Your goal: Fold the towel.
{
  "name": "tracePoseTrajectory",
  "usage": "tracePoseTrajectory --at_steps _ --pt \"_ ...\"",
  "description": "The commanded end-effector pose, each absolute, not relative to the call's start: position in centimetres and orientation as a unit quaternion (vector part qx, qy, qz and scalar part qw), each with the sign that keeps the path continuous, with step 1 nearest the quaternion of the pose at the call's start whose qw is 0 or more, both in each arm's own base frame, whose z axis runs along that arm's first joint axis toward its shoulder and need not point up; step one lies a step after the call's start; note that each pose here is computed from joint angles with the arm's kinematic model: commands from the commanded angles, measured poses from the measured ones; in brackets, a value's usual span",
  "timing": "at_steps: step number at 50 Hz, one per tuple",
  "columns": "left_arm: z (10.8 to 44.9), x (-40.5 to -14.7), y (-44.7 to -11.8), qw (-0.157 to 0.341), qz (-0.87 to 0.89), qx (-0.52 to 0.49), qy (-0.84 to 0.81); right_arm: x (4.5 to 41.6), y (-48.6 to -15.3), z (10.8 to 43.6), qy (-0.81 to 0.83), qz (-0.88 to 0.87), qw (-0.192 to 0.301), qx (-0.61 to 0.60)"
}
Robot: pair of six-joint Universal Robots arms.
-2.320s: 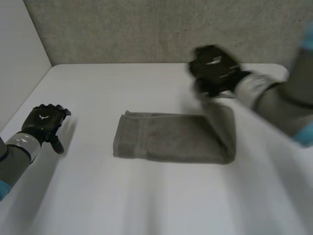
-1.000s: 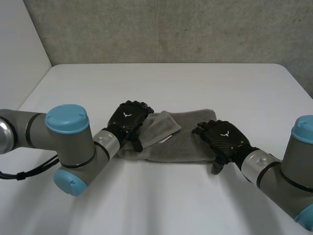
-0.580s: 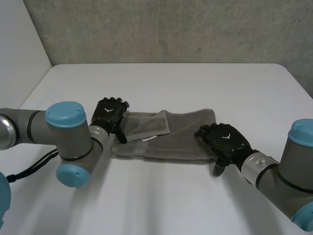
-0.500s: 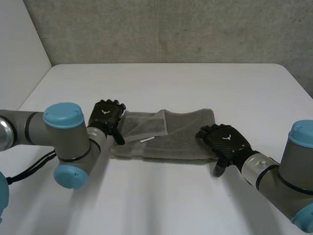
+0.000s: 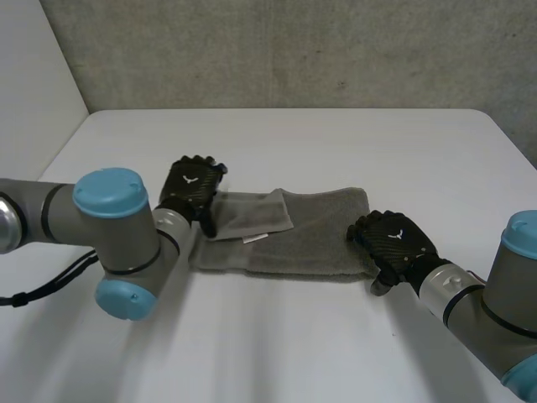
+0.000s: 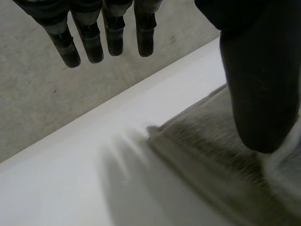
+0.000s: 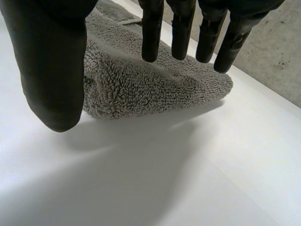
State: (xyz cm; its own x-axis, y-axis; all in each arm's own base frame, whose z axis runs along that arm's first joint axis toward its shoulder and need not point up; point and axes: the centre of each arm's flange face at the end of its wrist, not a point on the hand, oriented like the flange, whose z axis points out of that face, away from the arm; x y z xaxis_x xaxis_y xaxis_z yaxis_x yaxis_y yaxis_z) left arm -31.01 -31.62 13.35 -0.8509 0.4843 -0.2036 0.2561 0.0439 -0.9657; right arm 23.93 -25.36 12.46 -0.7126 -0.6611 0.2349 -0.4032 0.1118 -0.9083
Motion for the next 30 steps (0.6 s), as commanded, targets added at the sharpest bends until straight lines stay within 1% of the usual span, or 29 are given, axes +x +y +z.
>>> tracePoseTrajectory --at_steps 1,3,7,17,25,30 --pt "13.6 -32.6 -29.2 0.114 0.637 -0.286 -0.707 23.9 -25.3 12.5 0.737 -0.560 0.116 -0.361" --pt "13.3 -32.8 -28.6 0.125 0.629 -0.297 -0.707 23.9 -25.4 12.5 0.736 -0.560 0.115 -0.361" --pt "13.2 -32.9 -28.4 0.130 0.627 -0.301 -0.707 24.0 -25.3 12.5 0.736 -0.560 0.115 -0.362" --pt "12.5 -33.3 -29.1 0.126 0.627 -0.305 -0.705 24.0 -25.5 12.6 0.734 -0.563 0.115 -0.362" --pt "12.0 -33.9 -30.6 0.124 0.636 -0.301 -0.699 24.0 -25.6 12.7 0.733 -0.564 0.115 -0.362" --pt "11.6 -34.5 -32.4 0.121 0.653 -0.292 -0.688 24.0 -25.6 12.7 0.734 -0.564 0.114 -0.361"
